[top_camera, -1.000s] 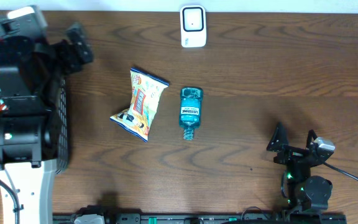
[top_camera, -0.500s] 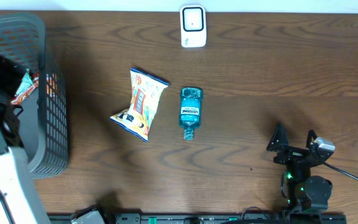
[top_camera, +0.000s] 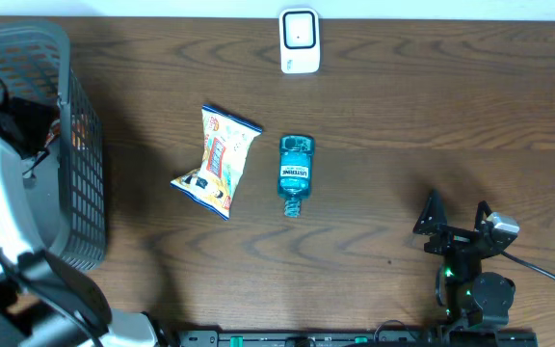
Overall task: Scan the item barcode
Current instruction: 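Open the left gripper and move it back into the basket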
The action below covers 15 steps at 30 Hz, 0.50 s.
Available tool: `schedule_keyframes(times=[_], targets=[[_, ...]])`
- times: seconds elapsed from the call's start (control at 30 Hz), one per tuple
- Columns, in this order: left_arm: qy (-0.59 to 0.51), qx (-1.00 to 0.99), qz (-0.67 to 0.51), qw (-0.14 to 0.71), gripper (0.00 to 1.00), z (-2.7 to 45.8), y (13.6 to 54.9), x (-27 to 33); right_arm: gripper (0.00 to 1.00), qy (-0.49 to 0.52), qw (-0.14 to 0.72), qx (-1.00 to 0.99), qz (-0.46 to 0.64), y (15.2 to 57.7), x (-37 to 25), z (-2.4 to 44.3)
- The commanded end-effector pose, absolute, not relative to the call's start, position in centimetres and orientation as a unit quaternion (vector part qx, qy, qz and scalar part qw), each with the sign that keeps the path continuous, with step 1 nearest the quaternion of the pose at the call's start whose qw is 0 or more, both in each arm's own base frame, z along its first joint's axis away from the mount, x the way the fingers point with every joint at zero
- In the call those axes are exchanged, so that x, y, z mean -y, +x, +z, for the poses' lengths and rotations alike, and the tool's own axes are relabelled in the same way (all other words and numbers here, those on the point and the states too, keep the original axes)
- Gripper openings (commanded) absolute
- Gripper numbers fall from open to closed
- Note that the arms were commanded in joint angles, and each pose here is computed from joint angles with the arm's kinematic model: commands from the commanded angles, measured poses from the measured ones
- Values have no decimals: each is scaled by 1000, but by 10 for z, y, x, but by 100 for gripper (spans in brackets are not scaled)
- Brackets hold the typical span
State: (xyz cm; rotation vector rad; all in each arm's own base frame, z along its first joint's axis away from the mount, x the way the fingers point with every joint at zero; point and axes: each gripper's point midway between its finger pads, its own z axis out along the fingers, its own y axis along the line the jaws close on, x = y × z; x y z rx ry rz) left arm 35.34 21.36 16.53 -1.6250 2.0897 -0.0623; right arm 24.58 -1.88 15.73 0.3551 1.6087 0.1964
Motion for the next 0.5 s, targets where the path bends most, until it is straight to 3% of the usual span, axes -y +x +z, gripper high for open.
schedule_keyframes(times=[0.0,0.47], targets=[[-590,-776,-60,213,98,138,370,-207,99,158,675,-715,89,246,18,157],[-593,-788,-55,160,98,68,387,-209,99,158,675,-715,89,246,18,157]])
